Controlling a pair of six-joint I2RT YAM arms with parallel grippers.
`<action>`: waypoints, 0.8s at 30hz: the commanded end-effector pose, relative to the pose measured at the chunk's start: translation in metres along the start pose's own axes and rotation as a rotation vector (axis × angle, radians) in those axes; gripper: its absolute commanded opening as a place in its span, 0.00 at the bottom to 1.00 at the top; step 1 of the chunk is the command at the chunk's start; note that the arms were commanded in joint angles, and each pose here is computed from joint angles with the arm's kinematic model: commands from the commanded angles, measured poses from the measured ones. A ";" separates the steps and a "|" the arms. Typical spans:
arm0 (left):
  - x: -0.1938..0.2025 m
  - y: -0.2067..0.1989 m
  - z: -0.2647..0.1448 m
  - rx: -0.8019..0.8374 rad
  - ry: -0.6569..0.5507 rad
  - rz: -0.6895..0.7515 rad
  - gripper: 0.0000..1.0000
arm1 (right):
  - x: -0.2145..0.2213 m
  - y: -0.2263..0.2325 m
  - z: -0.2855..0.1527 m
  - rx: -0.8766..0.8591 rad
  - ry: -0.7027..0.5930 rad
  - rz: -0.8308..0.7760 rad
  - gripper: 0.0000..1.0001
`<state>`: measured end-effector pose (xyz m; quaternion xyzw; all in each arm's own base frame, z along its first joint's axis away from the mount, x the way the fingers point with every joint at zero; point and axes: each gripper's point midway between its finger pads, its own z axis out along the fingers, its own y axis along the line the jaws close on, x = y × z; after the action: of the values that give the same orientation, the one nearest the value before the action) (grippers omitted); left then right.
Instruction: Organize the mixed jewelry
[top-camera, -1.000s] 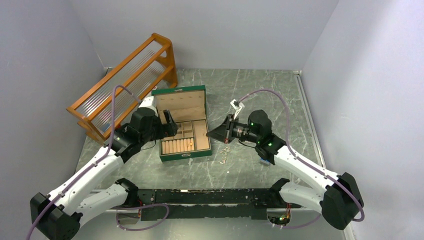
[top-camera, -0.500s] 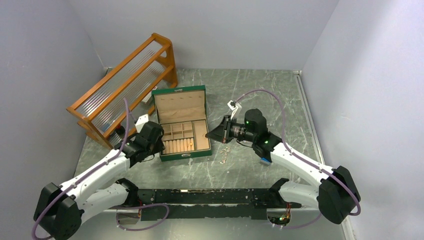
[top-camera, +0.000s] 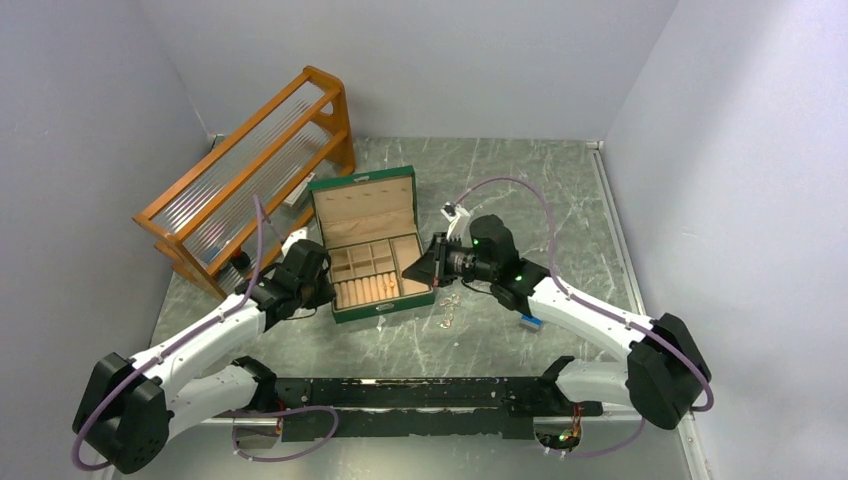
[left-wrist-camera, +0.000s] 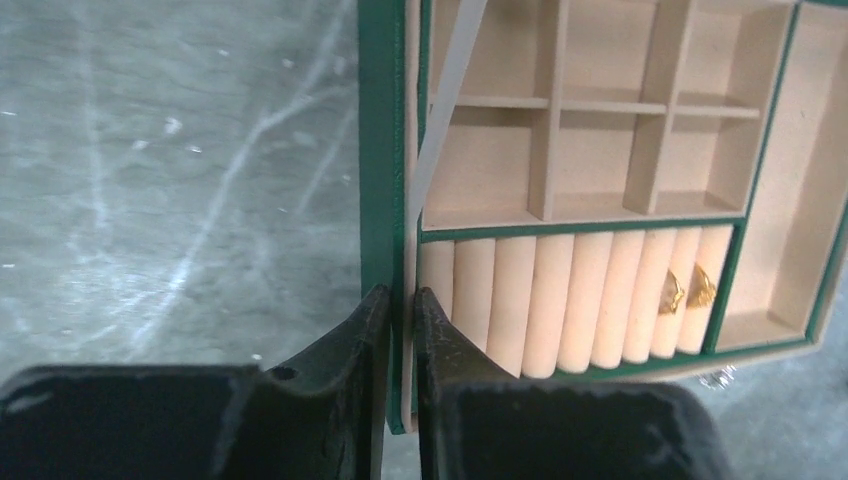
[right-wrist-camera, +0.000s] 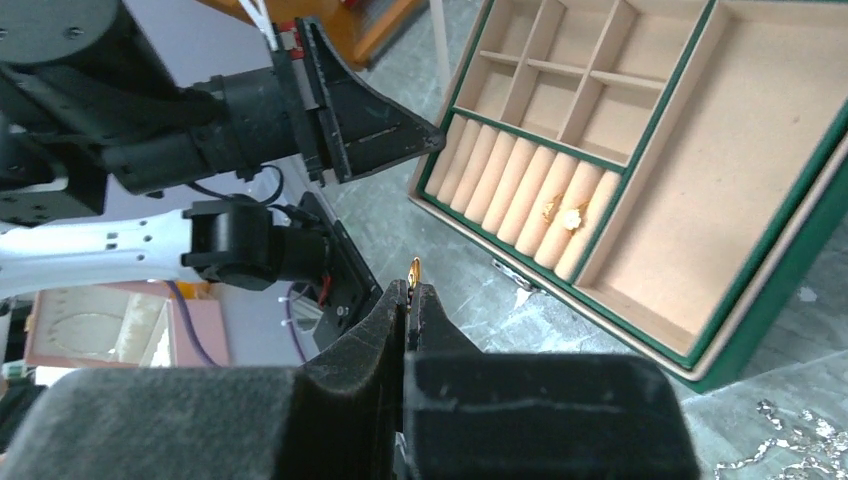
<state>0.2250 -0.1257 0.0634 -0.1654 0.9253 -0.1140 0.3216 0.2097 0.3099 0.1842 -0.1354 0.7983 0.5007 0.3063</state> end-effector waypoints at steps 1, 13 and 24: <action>0.020 -0.030 -0.003 0.164 0.104 -0.043 0.16 | 0.004 -0.005 0.013 0.100 0.013 -0.023 0.00; 0.002 -0.026 -0.015 0.146 0.025 -0.023 0.44 | 0.020 -0.020 0.044 0.399 0.071 -0.112 0.00; -0.044 -0.032 -0.054 0.203 -0.162 0.047 0.67 | 0.035 -0.040 0.065 0.654 0.160 -0.208 0.00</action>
<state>0.2208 -0.1377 0.1049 -0.1463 0.9006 -0.1902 0.3624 0.2184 0.3659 0.1261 -0.1521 0.9053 0.2441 0.3127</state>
